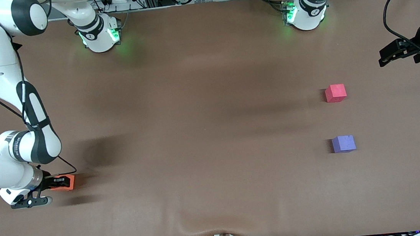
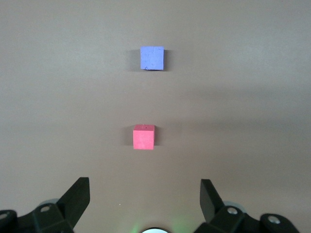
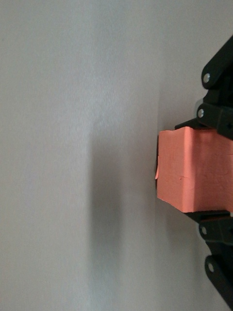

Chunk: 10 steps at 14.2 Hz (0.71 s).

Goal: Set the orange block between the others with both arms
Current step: 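Close the right gripper on the orange cube, then lift and carry the orange cube toward the table middle with the right gripper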

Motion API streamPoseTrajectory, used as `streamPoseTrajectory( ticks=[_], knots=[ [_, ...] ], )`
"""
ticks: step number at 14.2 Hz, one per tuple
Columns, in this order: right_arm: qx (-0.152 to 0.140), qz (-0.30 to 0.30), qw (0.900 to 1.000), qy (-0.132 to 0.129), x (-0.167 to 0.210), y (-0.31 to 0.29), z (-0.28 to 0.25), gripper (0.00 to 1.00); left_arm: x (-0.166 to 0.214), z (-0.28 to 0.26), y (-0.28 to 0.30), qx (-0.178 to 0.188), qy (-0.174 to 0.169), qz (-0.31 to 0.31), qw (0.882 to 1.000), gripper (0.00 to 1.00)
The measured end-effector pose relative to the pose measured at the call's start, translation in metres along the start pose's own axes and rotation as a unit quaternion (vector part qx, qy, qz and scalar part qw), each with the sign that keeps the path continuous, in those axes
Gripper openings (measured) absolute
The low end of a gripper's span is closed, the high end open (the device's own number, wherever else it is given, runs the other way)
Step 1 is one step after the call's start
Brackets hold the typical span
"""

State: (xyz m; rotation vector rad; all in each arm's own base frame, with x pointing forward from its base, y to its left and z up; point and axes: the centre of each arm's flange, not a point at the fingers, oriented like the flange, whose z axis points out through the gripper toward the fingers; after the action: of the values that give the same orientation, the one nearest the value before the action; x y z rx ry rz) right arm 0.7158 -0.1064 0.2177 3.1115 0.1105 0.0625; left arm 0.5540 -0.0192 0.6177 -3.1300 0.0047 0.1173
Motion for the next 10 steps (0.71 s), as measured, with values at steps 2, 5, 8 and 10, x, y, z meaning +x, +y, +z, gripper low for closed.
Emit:
streamPoseTrajectory(
  ticks=[2,5,8,10],
  knots=[
    [0.007,-0.023,1.0,-0.015,0.009,-0.025,-0.032,0.59,0.0,0.0,0.0,0.0,0.0,0.0,1.0,1.0],
    [0.011,-0.056,0.998,-0.009,0.02,-0.073,-0.089,0.59,0.0,0.0,-0.002,0.0,0.0,-0.001,1.0,1.0],
    [0.024,-0.085,0.996,-0.02,0.018,-0.116,-0.11,0.59,0.0,0.0,-0.001,0.0,0.0,-0.001,1.0,1.0],
    [0.043,-0.109,0.993,-0.024,0.017,-0.152,-0.108,0.59,0.0,0.0,-0.001,0.0,0.0,-0.001,1.0,1.0]
  ],
)
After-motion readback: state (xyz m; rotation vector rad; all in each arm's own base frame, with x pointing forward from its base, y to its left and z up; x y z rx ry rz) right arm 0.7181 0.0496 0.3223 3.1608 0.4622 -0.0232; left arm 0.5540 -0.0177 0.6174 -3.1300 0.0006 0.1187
